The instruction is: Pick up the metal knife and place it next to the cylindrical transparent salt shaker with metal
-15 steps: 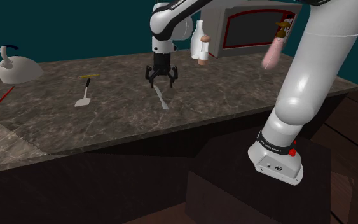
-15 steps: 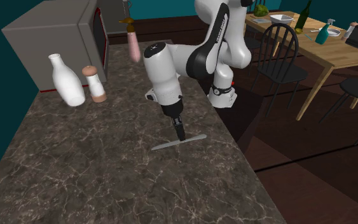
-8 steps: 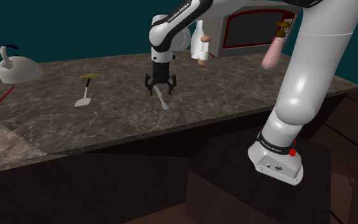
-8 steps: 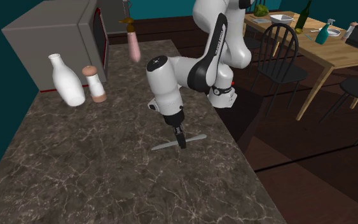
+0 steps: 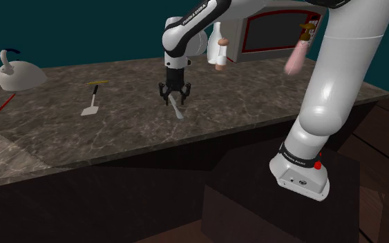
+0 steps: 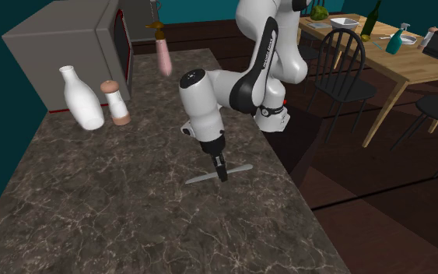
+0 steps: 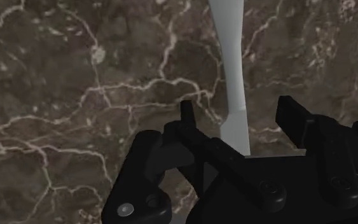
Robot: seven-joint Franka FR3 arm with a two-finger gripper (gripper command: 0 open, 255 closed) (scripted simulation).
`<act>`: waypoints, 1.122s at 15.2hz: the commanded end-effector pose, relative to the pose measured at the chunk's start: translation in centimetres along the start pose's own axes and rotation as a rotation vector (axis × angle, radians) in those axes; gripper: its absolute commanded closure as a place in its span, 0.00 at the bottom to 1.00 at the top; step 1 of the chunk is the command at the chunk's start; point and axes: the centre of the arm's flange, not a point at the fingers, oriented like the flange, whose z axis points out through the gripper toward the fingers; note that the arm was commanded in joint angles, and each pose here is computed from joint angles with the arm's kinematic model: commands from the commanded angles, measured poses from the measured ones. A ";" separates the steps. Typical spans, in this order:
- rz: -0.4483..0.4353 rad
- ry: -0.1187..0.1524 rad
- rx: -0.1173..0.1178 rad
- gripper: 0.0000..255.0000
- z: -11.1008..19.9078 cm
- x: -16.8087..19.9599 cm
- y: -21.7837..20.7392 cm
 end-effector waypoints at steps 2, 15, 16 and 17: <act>-0.001 -0.002 0.000 1.00 0.1 0.0 -0.1; -0.001 -0.001 0.000 1.00 -2.9 -0.7 -0.4; -0.001 -0.001 0.000 1.00 -3.4 -0.8 -0.5; -0.001 -0.001 0.000 1.00 -3.9 -0.9 -0.5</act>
